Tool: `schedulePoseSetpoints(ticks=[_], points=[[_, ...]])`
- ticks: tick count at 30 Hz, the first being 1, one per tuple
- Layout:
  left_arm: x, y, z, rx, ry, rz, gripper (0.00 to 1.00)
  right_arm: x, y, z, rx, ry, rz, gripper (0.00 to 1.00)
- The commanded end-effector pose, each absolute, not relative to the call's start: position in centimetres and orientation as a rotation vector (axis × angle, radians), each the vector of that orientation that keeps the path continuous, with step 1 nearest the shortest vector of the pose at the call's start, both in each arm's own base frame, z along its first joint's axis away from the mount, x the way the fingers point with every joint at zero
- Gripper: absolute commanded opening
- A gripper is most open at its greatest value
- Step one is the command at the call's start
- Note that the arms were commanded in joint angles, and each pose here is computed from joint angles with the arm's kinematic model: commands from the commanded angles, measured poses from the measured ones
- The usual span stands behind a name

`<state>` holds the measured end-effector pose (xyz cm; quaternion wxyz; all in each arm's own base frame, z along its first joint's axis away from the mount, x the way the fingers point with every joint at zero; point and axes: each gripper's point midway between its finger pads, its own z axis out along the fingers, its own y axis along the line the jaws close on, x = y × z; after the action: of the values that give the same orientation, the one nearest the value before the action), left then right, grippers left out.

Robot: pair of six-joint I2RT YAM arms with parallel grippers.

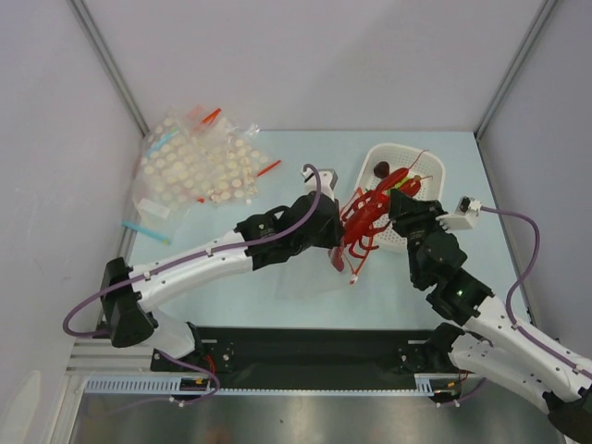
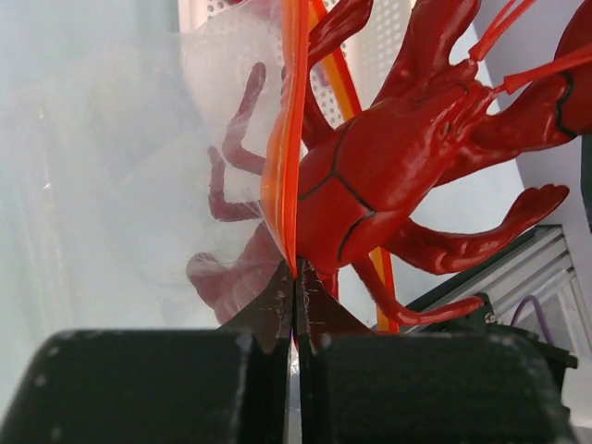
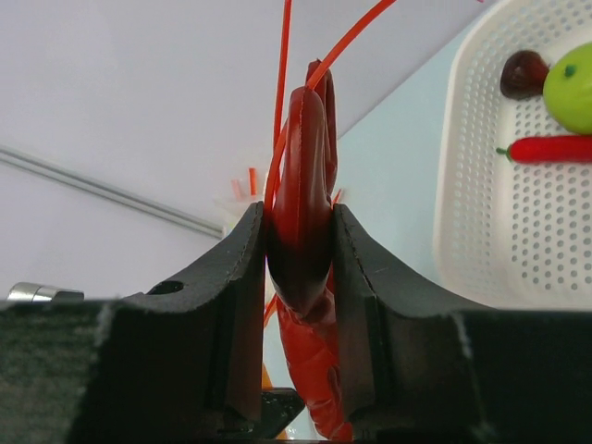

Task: Place the food in the zip-top bag and seal the zipper
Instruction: Place the fake lobster in the zipper food storage bag.

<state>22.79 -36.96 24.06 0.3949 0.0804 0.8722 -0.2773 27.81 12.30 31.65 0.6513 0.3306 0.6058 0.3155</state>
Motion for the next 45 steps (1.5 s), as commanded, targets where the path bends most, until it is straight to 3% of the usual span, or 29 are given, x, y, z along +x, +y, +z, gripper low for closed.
schedulePoseSetpoints(ticks=[1,8,15,26,45], points=[[23.1,-38.0,26.3,0.158,2.189,-0.747,0.0,27.4,9.8,36.4,0.855,1.195,0.681,0.0],[23.8,-38.2,26.0,0.15,2.195,-0.711,0.0,26.9,10.3,35.3,0.815,1.193,0.732,0.0],[21.8,-40.0,26.6,0.244,2.188,-0.88,0.01,27.4,10.0,34.7,0.853,1.186,0.696,0.0],[24.5,-38.6,29.3,0.139,2.112,-0.802,0.0,27.1,13.6,32.7,0.826,1.267,0.754,0.0],[25.7,-36.9,30.6,0.275,1.946,-0.749,0.0,26.7,20.8,30.9,0.474,1.455,0.787,0.0]])
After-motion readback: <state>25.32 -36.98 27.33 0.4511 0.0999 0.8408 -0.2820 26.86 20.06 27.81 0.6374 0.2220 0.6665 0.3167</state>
